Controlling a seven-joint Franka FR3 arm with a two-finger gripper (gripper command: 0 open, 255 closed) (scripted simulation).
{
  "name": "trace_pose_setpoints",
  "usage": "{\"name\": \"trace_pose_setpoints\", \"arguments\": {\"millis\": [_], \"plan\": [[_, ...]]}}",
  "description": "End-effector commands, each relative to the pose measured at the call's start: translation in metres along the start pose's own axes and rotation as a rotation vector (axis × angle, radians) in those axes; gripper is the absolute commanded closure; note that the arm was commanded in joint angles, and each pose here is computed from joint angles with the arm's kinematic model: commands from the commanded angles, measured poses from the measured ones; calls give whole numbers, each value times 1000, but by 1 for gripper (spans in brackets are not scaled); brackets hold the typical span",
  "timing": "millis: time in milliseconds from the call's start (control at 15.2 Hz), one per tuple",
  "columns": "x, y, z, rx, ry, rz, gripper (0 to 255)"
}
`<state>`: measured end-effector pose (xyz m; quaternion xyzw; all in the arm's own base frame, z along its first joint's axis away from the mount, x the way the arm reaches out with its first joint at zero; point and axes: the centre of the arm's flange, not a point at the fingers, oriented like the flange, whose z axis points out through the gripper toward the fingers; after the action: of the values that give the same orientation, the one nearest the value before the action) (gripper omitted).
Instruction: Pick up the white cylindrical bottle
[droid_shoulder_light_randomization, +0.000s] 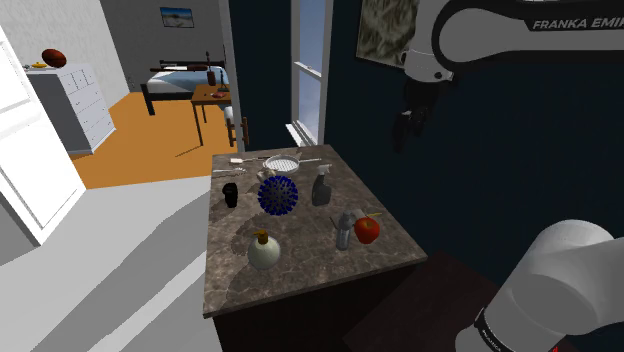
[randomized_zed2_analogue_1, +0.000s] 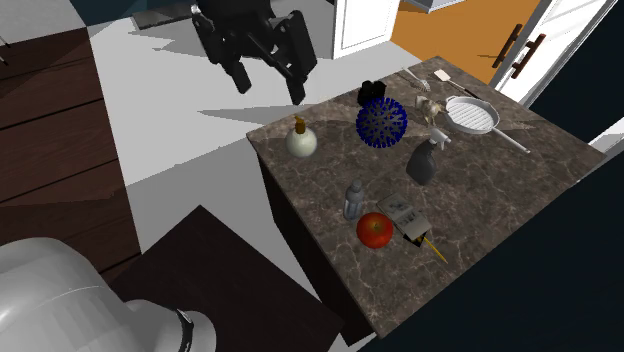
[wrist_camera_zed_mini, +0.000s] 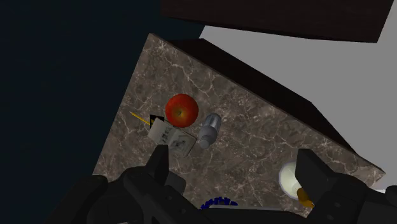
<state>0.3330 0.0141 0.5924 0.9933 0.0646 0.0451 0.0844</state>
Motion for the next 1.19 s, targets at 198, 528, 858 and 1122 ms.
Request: {"name": "trace_pose_setpoints", "arguments": {"millis": [198, 528, 858, 1122], "plan": [[18, 5, 36, 5, -8, -1, 0], [47, 12, 95, 14, -20, -3, 0], [76, 18, 156, 23, -33, -4, 0], [99, 23, 204, 31, -43, -5, 0]]}}
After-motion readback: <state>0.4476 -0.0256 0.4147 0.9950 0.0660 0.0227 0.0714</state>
